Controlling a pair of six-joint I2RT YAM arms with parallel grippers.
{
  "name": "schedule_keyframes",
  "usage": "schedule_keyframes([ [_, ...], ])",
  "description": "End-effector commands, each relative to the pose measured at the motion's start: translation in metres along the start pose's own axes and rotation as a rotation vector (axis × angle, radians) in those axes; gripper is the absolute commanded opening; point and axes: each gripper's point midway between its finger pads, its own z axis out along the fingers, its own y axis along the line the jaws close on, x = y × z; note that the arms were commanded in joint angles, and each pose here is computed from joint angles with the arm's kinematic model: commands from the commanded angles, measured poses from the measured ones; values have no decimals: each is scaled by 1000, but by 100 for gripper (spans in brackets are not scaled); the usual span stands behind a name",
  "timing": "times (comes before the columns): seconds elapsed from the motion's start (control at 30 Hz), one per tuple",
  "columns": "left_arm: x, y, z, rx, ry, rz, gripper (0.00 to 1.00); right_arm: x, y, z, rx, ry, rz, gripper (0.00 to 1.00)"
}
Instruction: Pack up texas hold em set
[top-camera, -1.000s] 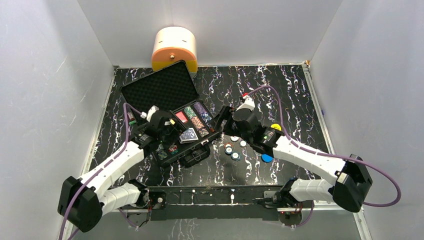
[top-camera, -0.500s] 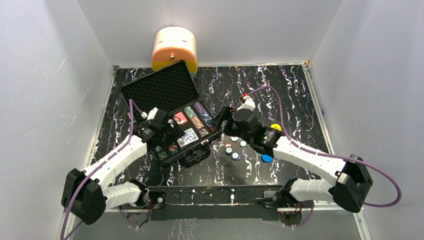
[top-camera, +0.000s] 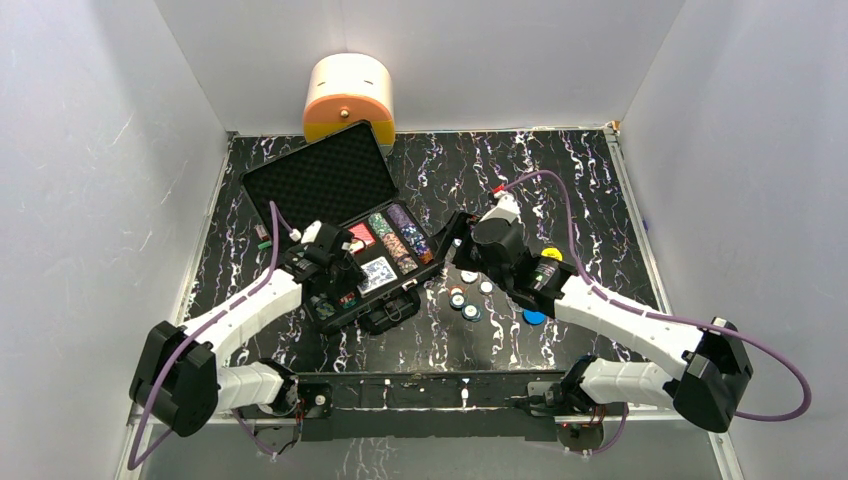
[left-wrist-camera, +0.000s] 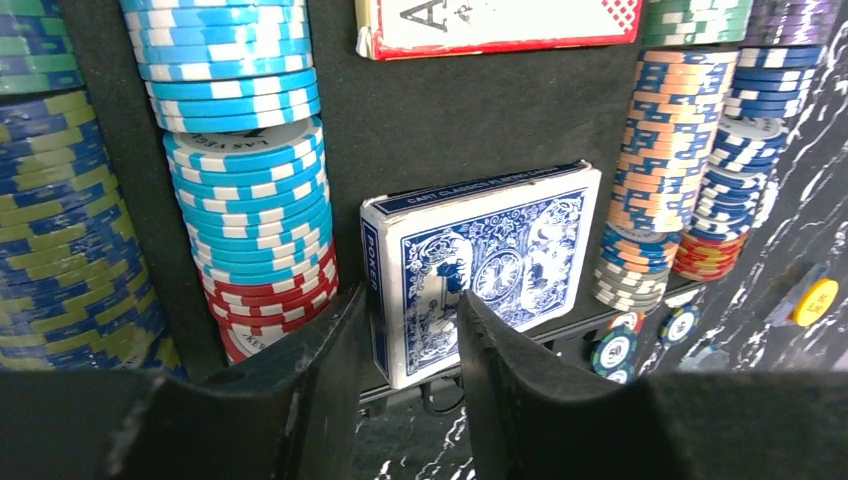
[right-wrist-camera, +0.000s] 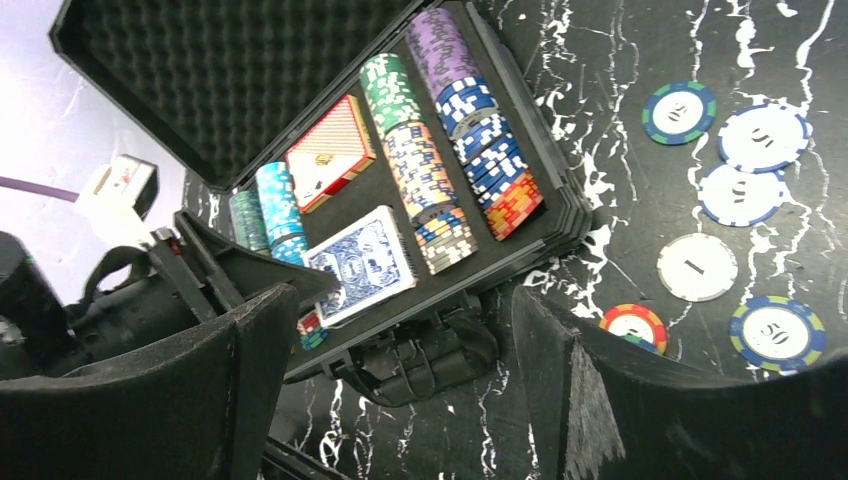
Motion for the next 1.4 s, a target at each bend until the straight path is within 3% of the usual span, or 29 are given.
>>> schedule_keyframes([
  [0.0, 5, 6, 10, 1, 2, 4, 31, -21, -4, -7, 31, -77, -15, 86],
  [0.17, 10, -8, 15, 77, 29, 15, 18, -25, -10, -8, 66, -89, -42, 86],
  [0.33, 15, -8, 16, 66, 58, 46, 18, -29, -20, -8, 125, -91, -62, 87],
  [0.4, 10, -8, 12, 55, 44, 76, 24, -28, -23, -8, 144, -84, -68, 87],
  [0.6, -16, -23, -24, 83, -8, 222, 54, -29, -45, -12, 275, -50, -117, 88],
  [0.8, -32, -23, -57, 123, -82, 278, 61, -27, -73, -19, 401, -1, -153, 88],
  [1.07, -18, -47, -83, 336, -41, 346, 53, 25, -104, -20, 466, 241, -233, 83],
  [1.23, 2, -50, -59, 346, 56, 348, 38, 61, -108, -6, 413, 360, -230, 64],
  [1.37, 9, -46, -36, 309, 87, 351, 35, 80, -121, 6, 437, 412, -247, 62],
])
